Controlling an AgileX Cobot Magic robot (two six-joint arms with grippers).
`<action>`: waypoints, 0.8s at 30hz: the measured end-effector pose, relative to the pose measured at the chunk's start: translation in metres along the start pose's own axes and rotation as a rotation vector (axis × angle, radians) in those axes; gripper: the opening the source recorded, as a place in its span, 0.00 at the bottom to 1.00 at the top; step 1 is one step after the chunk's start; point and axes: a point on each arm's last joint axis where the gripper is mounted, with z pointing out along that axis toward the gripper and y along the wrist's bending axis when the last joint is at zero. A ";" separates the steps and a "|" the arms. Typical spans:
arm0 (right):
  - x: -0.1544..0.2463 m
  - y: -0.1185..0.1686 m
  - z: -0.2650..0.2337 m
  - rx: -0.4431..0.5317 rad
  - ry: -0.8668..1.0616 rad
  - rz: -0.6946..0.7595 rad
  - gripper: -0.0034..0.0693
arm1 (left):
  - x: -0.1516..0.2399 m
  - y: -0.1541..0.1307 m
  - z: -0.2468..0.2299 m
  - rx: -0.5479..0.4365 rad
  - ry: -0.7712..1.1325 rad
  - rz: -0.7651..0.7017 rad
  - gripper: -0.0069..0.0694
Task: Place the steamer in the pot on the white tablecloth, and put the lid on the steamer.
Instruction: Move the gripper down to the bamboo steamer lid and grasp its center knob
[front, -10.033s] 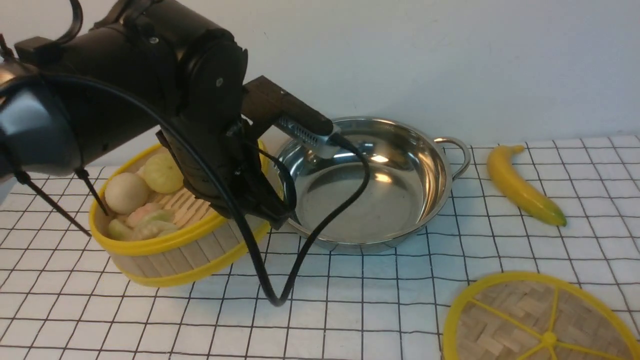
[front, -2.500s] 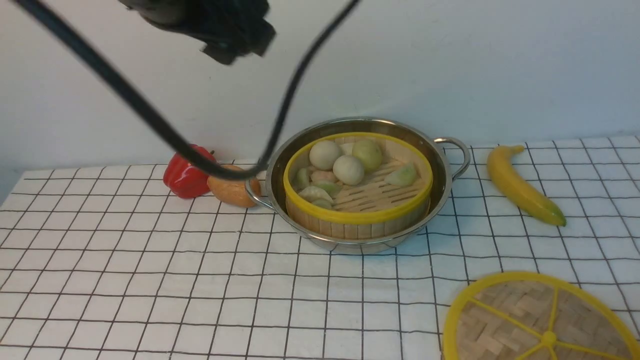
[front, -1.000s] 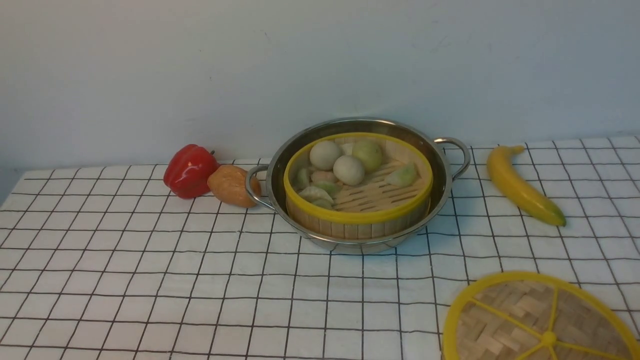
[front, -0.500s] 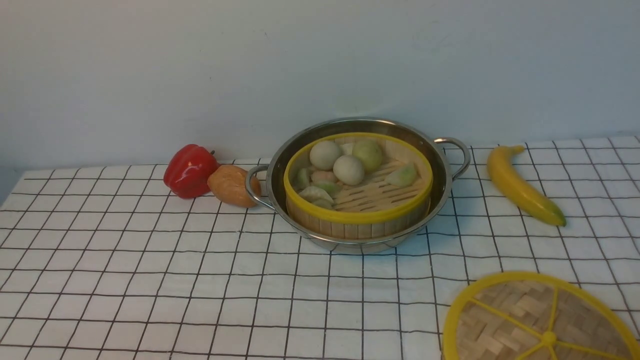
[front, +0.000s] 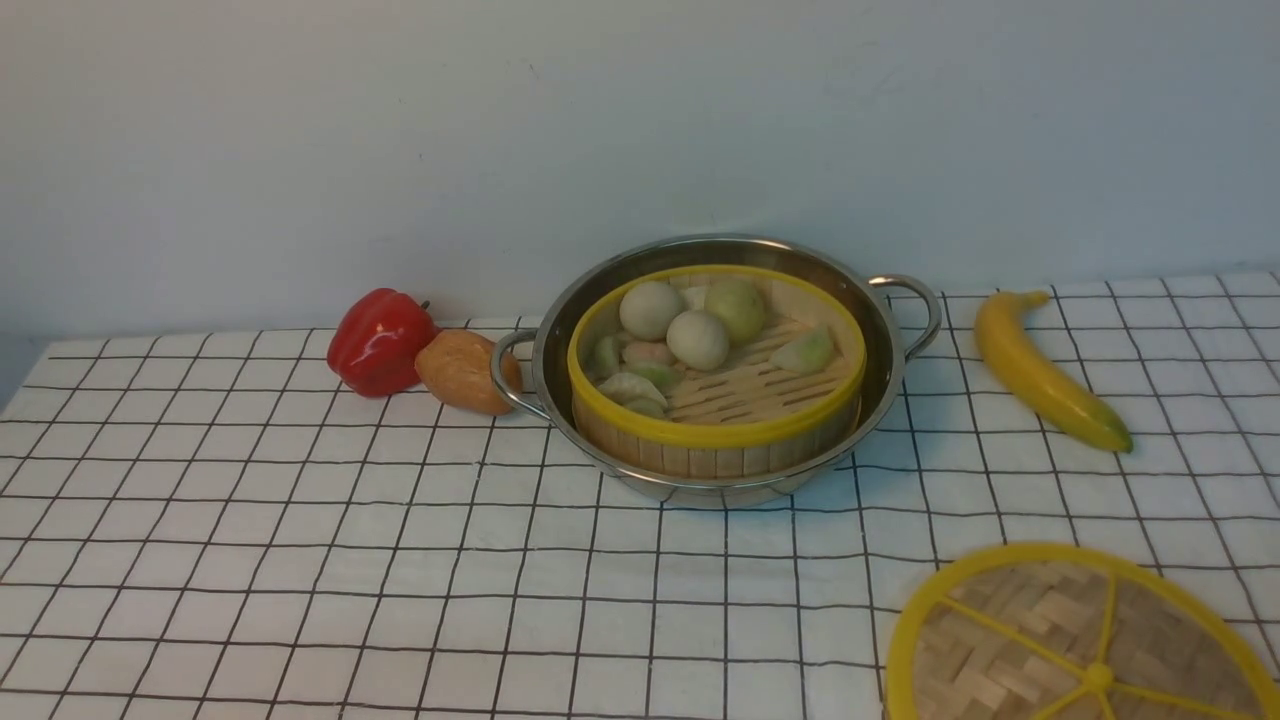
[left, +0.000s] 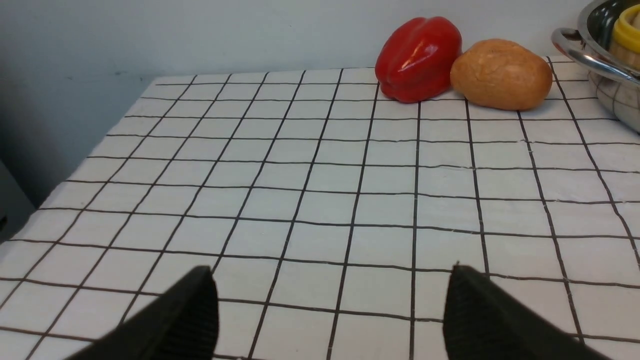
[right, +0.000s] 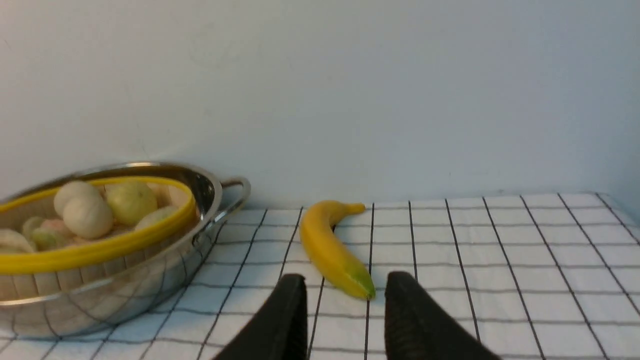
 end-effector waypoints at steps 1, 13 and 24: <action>-0.008 0.001 0.003 0.001 0.025 -0.009 0.38 | 0.000 0.000 0.000 0.000 0.000 0.000 0.82; -0.029 0.010 0.061 0.016 0.662 0.010 0.38 | 0.000 0.000 0.000 0.000 0.000 0.000 0.82; -0.003 0.015 0.117 -0.001 0.900 0.199 0.38 | 0.000 0.000 0.000 0.000 0.000 0.000 0.82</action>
